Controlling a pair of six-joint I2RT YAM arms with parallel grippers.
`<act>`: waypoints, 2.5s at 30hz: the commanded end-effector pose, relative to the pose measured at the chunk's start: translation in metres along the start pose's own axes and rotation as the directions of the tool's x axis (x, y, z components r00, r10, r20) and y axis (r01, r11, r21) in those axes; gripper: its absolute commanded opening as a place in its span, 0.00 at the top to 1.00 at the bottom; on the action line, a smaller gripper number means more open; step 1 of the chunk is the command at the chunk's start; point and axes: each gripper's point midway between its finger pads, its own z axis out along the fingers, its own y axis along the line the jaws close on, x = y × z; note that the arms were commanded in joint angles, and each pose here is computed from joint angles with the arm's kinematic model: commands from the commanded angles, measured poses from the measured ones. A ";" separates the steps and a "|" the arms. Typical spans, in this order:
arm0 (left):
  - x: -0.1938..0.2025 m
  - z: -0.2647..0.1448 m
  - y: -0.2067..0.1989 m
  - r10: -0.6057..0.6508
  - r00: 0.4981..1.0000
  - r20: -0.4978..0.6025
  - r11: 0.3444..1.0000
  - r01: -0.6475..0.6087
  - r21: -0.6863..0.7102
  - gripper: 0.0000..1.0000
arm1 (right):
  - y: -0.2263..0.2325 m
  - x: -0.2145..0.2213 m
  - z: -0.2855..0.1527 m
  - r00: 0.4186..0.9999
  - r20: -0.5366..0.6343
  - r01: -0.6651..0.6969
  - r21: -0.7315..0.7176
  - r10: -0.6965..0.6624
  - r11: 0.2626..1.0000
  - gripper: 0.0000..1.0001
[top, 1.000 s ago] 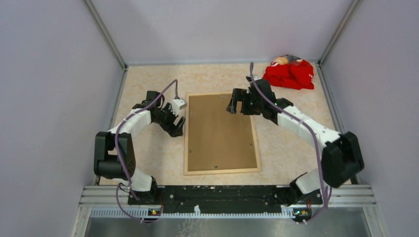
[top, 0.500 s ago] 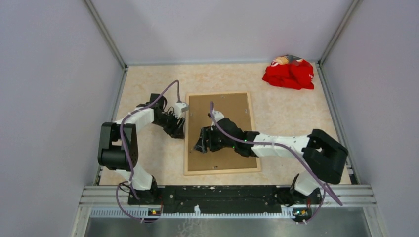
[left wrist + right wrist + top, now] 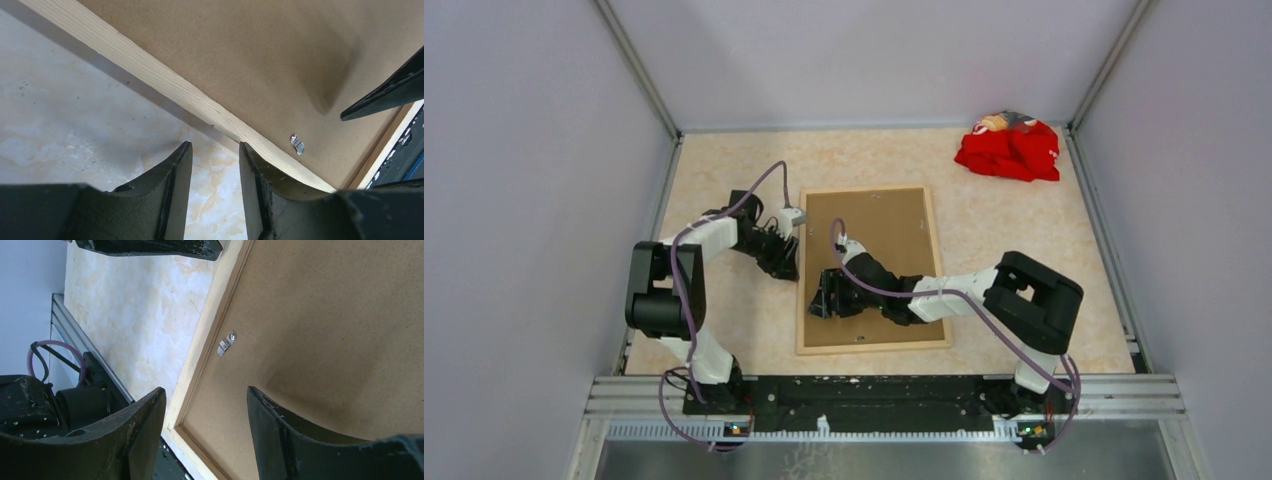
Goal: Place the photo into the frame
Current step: Install the photo frame at the center of the board.
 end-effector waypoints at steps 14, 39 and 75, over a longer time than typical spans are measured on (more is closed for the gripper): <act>-0.016 -0.002 -0.003 0.004 0.999 0.045 1.000 -0.005 0.031 0.55 | 0.024 -0.004 0.028 0.999 0.007 -0.037 -0.093 0.037 0.995 0.42; -0.009 0.000 0.000 0.011 1.000 0.023 1.000 -0.012 0.017 0.56 | 0.024 -0.006 0.043 1.000 -0.007 -0.013 -0.075 0.012 0.997 0.46; -0.008 0.000 0.000 0.018 1.000 0.014 1.000 -0.018 0.019 0.57 | 0.011 -0.012 0.052 1.000 0.013 -0.018 -0.045 0.019 0.999 0.51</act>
